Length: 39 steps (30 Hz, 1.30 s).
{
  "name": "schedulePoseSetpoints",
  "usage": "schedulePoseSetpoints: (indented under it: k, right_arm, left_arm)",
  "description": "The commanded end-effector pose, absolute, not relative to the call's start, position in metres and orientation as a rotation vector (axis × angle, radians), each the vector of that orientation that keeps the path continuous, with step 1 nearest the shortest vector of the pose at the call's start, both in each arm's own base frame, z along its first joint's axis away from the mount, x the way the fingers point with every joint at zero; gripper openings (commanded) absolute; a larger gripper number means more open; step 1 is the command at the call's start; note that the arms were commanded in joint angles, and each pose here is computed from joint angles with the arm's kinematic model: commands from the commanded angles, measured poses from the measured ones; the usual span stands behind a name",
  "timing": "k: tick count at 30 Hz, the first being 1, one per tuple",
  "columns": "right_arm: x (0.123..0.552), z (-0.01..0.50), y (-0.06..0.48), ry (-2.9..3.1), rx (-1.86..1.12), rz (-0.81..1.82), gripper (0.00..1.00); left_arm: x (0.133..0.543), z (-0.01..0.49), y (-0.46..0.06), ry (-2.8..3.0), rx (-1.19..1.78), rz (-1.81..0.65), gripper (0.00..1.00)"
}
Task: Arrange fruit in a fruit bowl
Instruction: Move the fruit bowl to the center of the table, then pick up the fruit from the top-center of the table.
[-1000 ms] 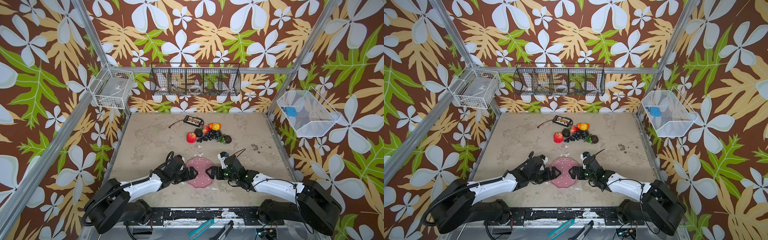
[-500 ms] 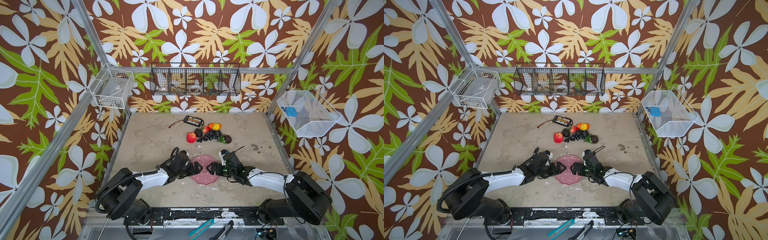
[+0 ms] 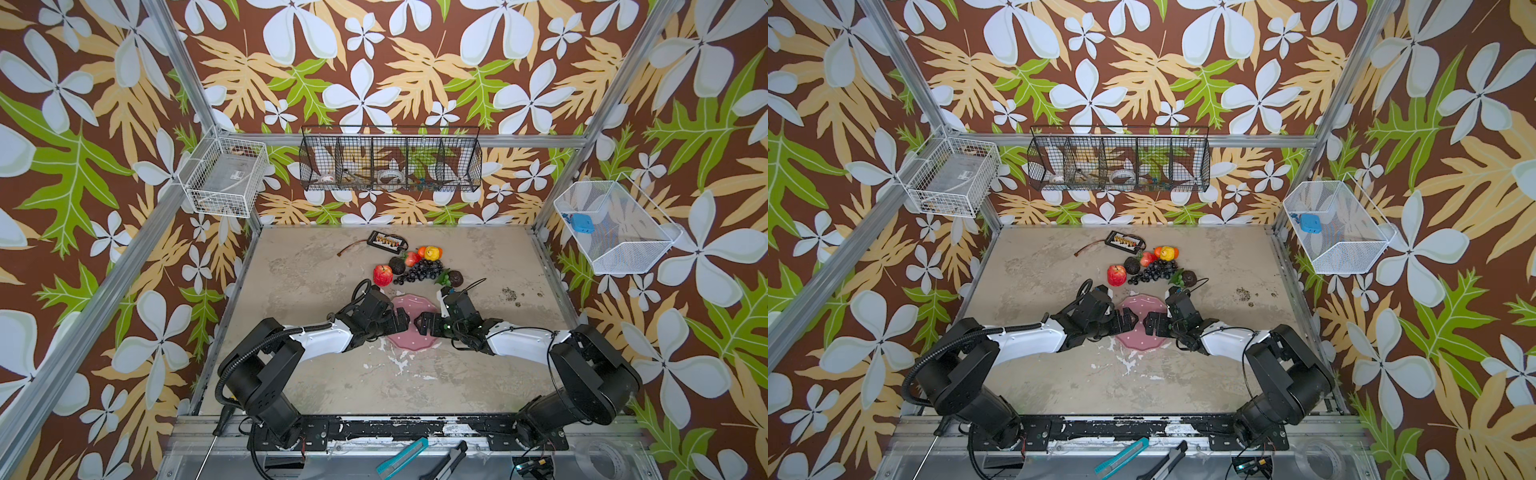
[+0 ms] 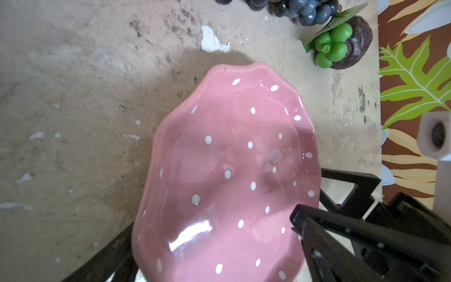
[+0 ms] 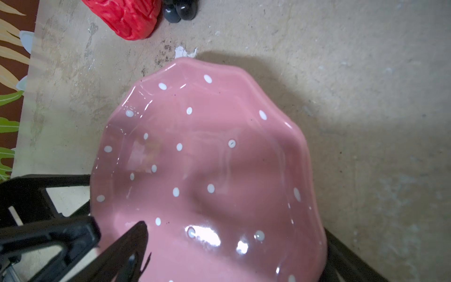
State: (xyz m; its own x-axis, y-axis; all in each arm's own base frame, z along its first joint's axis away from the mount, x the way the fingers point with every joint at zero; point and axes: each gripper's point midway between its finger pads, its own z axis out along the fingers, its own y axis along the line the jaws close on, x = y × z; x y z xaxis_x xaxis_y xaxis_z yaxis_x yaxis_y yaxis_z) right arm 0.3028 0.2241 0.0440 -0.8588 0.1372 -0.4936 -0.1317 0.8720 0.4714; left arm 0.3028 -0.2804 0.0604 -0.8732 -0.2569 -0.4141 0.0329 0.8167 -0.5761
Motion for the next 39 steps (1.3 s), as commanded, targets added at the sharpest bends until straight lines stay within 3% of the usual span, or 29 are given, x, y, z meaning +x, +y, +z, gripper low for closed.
schedulePoseSetpoints:
  k: [1,10,18,21,28,39]
  right_arm:
    - [0.302,0.049,0.223,2.508,-0.033,0.664,1.0]
    - [0.306,0.061,0.2,2.492,-0.026,0.539,0.99]
    - [0.299,0.114,0.173,2.349,-0.031,0.492,1.0]
    - [0.291,0.128,0.166,2.312,-0.03,0.496,1.0]
    - [0.27,0.131,0.151,2.282,-0.008,0.504,1.0]
    - [0.251,0.12,0.141,2.309,-0.016,0.502,1.0]
  left_arm:
    - [0.315,0.075,-0.284,2.444,-0.155,-0.827,1.0]
    - [0.322,0.079,-0.254,2.434,-0.227,-0.762,1.0]
    - [0.358,0.152,-0.218,2.253,-0.228,-0.493,0.99]
    - [0.376,0.172,-0.214,2.206,-0.232,-0.433,0.94]
    - [0.428,0.181,-0.214,2.241,-0.228,-0.368,0.68]
    - [0.472,0.144,-0.236,2.382,-0.137,-0.227,0.5]
